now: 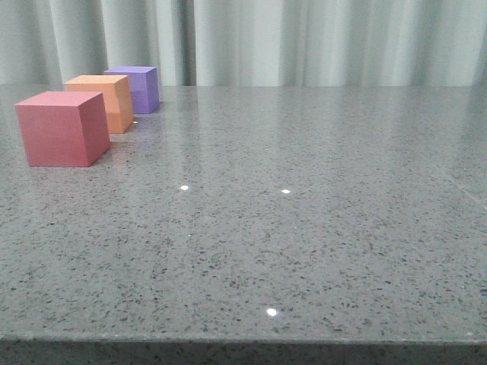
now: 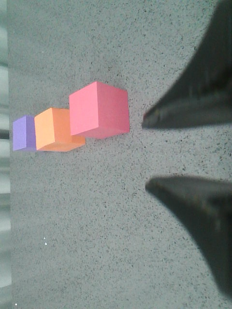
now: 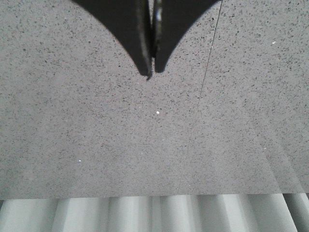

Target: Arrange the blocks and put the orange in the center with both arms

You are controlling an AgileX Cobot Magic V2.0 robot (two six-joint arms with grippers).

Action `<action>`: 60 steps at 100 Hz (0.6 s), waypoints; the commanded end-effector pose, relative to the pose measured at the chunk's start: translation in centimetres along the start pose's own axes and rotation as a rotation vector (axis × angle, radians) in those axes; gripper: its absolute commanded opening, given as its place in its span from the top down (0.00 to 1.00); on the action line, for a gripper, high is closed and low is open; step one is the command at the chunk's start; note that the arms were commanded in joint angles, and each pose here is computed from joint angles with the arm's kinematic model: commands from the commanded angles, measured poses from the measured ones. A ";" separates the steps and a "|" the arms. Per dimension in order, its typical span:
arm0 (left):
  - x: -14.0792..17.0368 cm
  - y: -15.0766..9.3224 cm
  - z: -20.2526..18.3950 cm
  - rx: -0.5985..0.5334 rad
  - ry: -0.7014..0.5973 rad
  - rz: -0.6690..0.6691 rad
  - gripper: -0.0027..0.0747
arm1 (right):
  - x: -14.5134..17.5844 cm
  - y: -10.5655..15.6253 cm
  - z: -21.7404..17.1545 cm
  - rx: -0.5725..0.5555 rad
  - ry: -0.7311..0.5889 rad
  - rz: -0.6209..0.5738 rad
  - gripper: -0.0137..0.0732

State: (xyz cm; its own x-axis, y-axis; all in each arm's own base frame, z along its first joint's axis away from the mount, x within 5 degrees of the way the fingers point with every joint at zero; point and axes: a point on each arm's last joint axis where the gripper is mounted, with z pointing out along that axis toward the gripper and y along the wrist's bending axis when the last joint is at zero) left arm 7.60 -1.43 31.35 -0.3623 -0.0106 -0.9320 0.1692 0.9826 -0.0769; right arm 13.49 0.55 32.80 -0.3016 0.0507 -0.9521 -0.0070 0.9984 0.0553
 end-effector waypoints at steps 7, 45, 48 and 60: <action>-1.1 -0.3 -0.4 0.035 -0.100 -0.002 0.99 | -1.5 0.0 -0.4 -0.003 -0.102 -0.017 0.92; -1.1 -0.3 -0.4 0.038 -0.095 -0.009 0.99 | -1.5 0.0 -0.4 -0.003 -0.102 -0.017 0.92; -1.1 -0.3 -0.4 0.038 -0.095 -0.009 0.99 | -1.5 0.0 -0.4 -0.003 -0.102 -0.017 0.92; -1.1 -0.3 -0.4 0.038 -0.095 -0.009 0.99 | -1.5 0.0 -0.4 -0.003 -0.102 -0.017 0.92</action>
State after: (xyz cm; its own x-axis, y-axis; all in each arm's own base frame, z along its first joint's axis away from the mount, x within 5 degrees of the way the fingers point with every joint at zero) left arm 7.41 -1.40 31.02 -0.3646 -0.0167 -0.9310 0.1708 0.9817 -0.0845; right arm 13.49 0.55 32.80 -0.3016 0.0507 -0.9521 -0.0070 0.9984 0.0553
